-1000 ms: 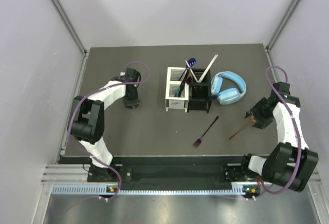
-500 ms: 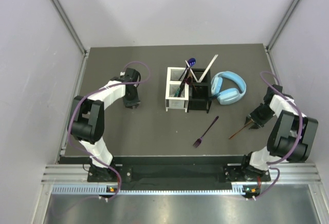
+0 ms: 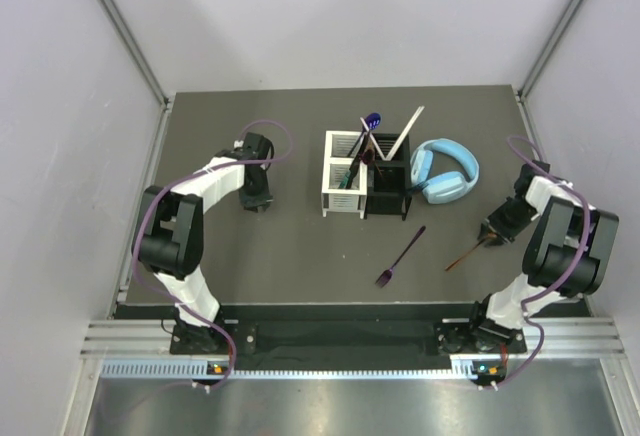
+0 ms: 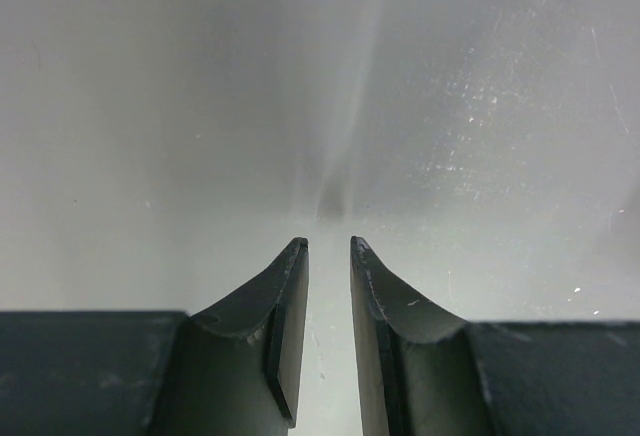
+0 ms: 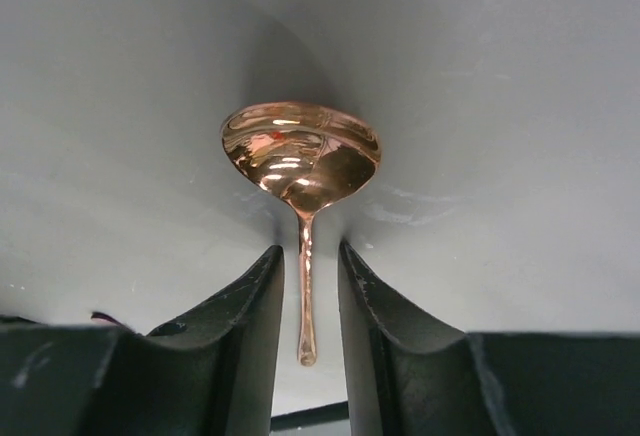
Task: Sort the eating utensils into containers
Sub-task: Pick up the spoon from the center of the board.
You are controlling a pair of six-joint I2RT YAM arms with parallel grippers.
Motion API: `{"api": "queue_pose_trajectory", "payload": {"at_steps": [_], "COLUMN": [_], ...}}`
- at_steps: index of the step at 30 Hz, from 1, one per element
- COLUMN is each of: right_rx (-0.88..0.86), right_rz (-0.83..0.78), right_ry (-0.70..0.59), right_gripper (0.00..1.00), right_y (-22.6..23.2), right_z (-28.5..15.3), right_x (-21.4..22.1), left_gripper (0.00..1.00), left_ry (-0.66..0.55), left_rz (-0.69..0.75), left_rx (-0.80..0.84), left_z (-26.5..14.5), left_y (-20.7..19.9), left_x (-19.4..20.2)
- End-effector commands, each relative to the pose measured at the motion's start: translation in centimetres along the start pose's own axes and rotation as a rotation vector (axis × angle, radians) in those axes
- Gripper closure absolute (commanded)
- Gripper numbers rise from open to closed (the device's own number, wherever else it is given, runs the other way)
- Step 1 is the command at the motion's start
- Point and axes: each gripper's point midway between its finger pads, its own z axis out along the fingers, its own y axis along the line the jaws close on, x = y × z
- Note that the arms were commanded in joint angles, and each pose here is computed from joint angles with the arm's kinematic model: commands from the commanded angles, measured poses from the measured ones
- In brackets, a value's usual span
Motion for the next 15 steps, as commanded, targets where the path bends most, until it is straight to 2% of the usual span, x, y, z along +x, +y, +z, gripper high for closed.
{"api": "queue_pose_trajectory", "payload": {"at_steps": [1,2,3,11,15], "right_rx": [0.008,0.009,0.013,-0.005,-0.036], "right_rz": [0.004,0.001,0.002,-0.028,-0.078], "right_ry": [-0.031,-0.022,-0.014,-0.006,-0.051], "right_gripper": [0.77,0.93,0.99,1.00,1.00], "right_y": [-0.4,-0.5,-0.6,-0.4,0.3], "right_z": [0.8,1.0,1.2,0.9,-0.3], "right_x": [-2.0,-1.8,-1.8,-1.7,-2.2], "left_gripper": [0.71,0.71,0.71,0.71,0.71], "left_ry": [-0.013,-0.011,-0.007,-0.006,-0.001], "left_rz": [-0.014,-0.012,-0.011,-0.014,-0.016], "left_rx": [-0.009,-0.010,-0.014,-0.015,-0.016], "left_z": [0.2,0.3,0.3,0.3,0.4], "left_y": [0.2,0.2,0.3,0.2,0.2], "left_x": [-0.6,-0.5,-0.4,-0.6,-0.6]}}
